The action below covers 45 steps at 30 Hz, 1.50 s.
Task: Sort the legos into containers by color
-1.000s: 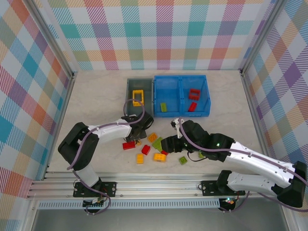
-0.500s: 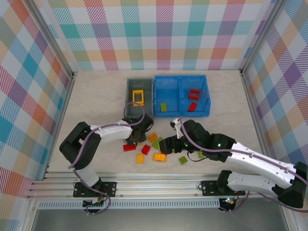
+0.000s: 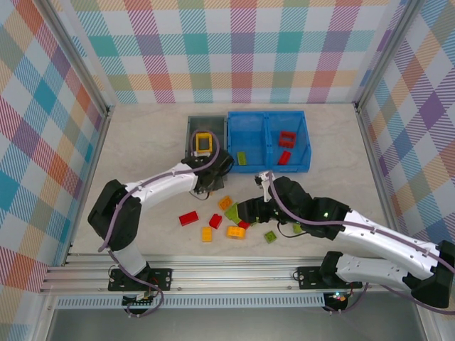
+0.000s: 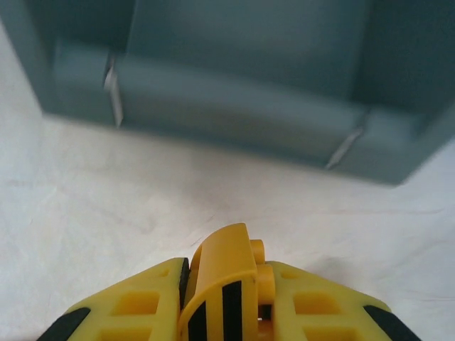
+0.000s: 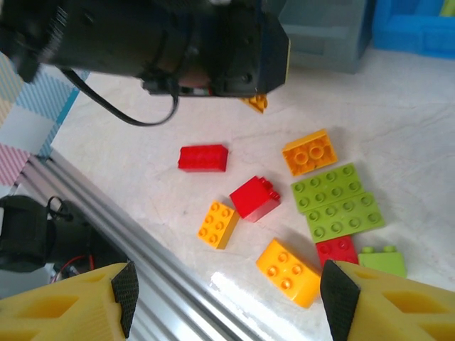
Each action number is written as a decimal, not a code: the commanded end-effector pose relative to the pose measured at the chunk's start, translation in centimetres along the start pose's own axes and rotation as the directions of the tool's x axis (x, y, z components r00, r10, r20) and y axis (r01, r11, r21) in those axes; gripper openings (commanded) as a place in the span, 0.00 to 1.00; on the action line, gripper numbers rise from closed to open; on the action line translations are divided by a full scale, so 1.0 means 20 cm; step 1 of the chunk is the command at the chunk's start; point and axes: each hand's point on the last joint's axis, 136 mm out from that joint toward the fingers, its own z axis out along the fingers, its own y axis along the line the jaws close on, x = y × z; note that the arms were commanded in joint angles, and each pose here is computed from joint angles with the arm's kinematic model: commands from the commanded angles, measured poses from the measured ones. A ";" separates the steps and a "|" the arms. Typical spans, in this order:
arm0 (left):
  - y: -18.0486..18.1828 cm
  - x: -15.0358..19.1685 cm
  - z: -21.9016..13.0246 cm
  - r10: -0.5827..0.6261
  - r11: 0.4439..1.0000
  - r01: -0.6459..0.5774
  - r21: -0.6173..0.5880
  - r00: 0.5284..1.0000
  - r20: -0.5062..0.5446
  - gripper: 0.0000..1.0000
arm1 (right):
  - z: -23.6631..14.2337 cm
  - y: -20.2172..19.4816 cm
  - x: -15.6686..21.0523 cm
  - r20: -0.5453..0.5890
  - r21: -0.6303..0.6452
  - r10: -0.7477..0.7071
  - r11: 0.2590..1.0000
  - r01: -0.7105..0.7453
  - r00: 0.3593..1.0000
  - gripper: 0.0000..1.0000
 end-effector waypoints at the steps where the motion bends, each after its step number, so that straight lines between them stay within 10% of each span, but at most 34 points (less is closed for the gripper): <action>1: 0.02 -0.22 -0.10 0.053 0.998 -0.055 0.022 0.997 0.059 0.18 | -0.05 0.09 -0.24 0.159 -0.005 -0.028 1.000 0.029 0.987 0.70; 13: -0.19 -0.88 0.18 0.043 0.957 -0.062 0.282 0.997 0.071 0.16 | 0.23 0.19 -0.65 0.269 0.065 -0.091 0.995 0.076 0.959 0.72; 25: -0.29 -0.90 0.47 0.039 0.945 -0.041 0.324 0.999 0.010 0.21 | 0.41 0.21 -0.72 0.261 0.096 -0.098 0.993 0.075 0.960 0.73; 28: -0.28 -0.88 0.49 0.043 0.946 -0.040 0.322 0.999 -0.003 0.36 | 0.42 0.19 -0.69 0.249 0.104 -0.081 0.993 0.057 0.965 0.73; 37: -0.26 -0.94 0.25 0.012 0.935 -0.031 0.352 0.998 0.055 0.52 | 0.23 -0.06 -0.55 0.236 0.263 0.016 0.962 -0.080 0.972 0.73; 45: -0.31 -0.75 -0.31 -0.023 0.879 -0.055 0.474 0.987 0.157 0.60 | -0.18 -0.74 0.09 0.065 0.685 0.404 0.647 -0.335 0.913 0.70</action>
